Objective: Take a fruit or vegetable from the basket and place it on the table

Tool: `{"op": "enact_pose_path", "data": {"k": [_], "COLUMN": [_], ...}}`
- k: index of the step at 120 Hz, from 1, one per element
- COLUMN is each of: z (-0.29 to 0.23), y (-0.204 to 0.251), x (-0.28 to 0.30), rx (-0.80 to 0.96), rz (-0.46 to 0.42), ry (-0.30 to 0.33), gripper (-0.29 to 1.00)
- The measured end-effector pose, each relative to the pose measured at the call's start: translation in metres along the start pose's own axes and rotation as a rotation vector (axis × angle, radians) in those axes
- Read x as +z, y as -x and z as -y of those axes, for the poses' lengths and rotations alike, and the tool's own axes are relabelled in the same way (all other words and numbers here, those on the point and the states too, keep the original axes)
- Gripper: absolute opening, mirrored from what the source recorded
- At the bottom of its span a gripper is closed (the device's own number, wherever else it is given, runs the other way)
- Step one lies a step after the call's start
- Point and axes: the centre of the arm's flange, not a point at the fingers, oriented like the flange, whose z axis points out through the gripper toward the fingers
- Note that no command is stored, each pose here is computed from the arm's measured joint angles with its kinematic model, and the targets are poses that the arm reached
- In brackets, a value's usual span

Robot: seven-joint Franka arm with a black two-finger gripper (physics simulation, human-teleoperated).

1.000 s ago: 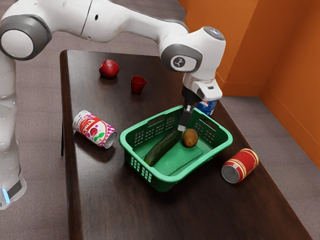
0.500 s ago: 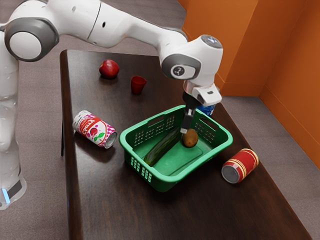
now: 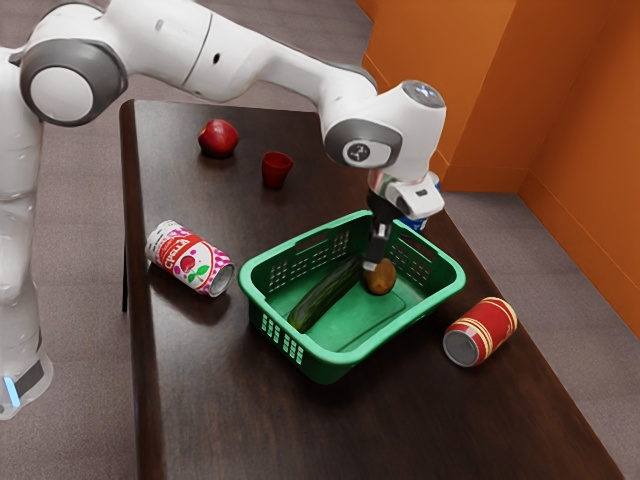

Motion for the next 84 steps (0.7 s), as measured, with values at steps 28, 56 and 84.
{"op": "enact_pose_path", "data": {"k": [28, 56, 84], "z": [0.005, 0.008, 0.007], "y": [-0.006, -0.012, -0.018], "x": [0.007, 0.022, 0.043], "rx": [-0.024, -0.044, -0.053], "rz": [-0.039, -0.049, -0.043], "ry": [0.009, 0.030, 0.050], "gripper": [0.70, 0.70, 0.70]}}
